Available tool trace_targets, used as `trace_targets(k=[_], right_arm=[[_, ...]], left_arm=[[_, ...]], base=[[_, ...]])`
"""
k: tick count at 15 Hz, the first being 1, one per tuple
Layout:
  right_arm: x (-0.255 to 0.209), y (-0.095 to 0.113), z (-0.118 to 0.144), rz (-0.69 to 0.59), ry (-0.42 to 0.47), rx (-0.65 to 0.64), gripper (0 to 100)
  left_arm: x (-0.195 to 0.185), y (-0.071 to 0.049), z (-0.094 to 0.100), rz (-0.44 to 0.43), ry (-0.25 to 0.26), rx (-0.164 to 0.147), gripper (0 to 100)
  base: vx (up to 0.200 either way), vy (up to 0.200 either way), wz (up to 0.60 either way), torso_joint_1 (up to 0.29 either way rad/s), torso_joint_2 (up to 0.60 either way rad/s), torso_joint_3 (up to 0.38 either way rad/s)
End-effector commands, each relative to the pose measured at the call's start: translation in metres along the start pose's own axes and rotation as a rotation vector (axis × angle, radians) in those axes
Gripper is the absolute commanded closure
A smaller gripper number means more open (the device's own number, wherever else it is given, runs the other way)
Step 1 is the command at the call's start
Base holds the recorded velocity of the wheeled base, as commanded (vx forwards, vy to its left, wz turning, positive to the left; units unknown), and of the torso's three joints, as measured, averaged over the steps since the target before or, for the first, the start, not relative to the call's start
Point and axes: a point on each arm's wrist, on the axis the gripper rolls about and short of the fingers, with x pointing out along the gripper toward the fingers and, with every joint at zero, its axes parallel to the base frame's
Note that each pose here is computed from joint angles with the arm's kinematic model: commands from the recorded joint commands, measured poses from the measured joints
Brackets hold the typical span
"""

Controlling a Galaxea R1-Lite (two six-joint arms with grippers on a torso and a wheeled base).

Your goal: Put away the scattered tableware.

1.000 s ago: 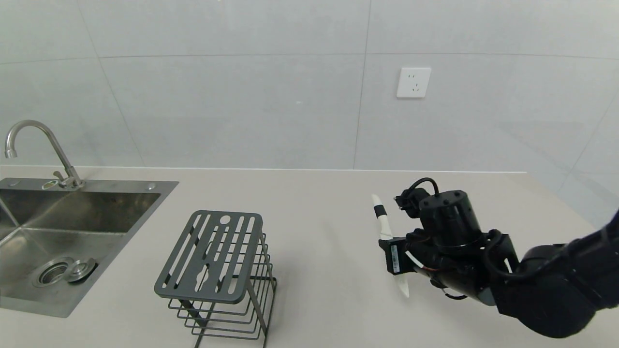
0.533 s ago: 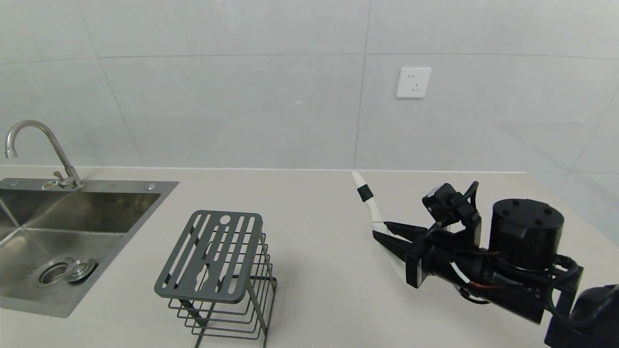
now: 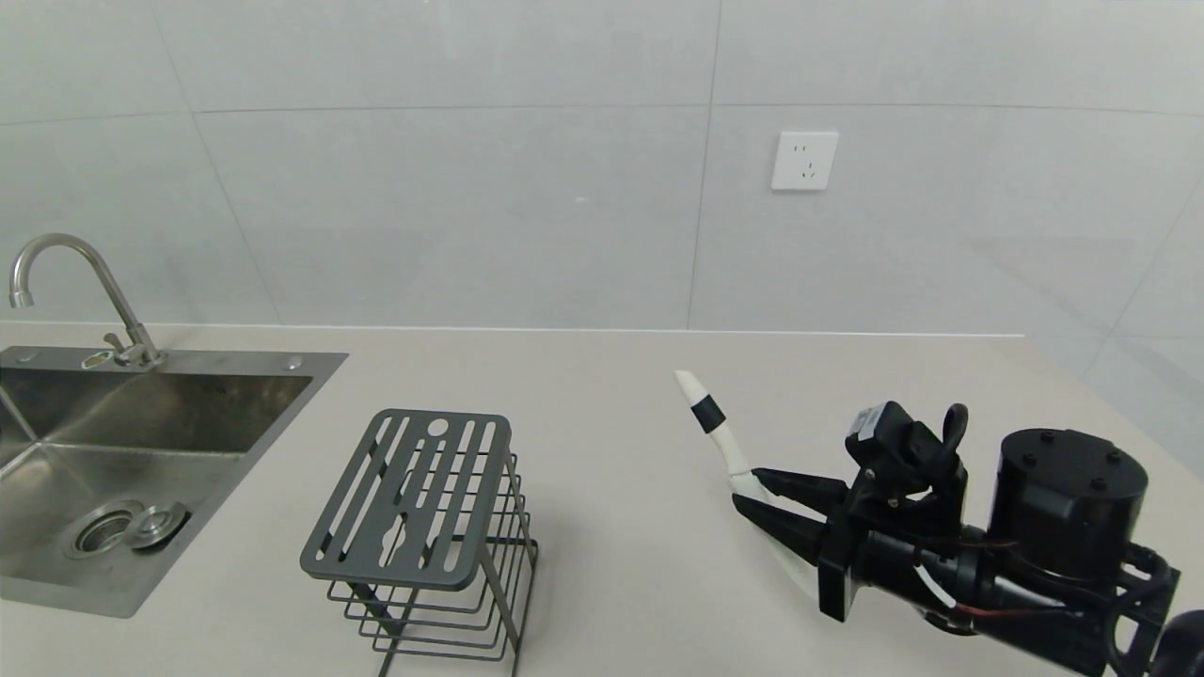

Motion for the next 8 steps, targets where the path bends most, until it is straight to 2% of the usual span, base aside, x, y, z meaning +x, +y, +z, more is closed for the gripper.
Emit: trace_targets(k=[1, 2, 3, 4, 5, 8], right_arm=[[-0.006, 0.005, -0.005, 0.015, 0.006, 0.001, 100], [-0.007, 0.009, -0.004, 0.051, -0.005, -0.007, 100], [-0.007, 0.012, -0.004, 0.075, -0.009, -0.011, 100], [-0.007, 0.016, -0.003, 0.097, -0.02, -0.015, 100], [-0.007, 0.021, -0.001, 0.144, -0.035, -0.024, 100], [-0.007, 0.029, 0.007, 0.217, -0.105, -0.047, 100]], left_arm=[[-0.001, 0.0, 0.018, -0.003, -0.176, 0.018, 0], [-0.002, -0.001, 0.022, -0.043, -0.217, 0.023, 0], [-0.003, -0.002, 0.025, -0.112, -0.223, 0.024, 0], [-0.004, -0.004, 0.032, -0.231, -0.229, 0.012, 0], [-0.003, -0.006, 0.05, -0.344, -0.188, -0.04, 0], [0.022, -0.006, 0.098, -0.521, -0.05, -0.196, 0]], base=[[0.0, 0.0, 0.0, 0.0, 0.0, 0.0], [0.0, 0.0, 0.0, 0.0, 0.0, 0.0], [0.0, 0.0, 0.0, 0.0, 0.0, 0.0], [0.0, 0.0, 0.0, 0.0, 0.0, 0.0], [0.0, 0.0, 0.0, 0.0, 0.0, 0.0], [0.0, 0.0, 0.0, 0.0, 0.0, 0.0]])
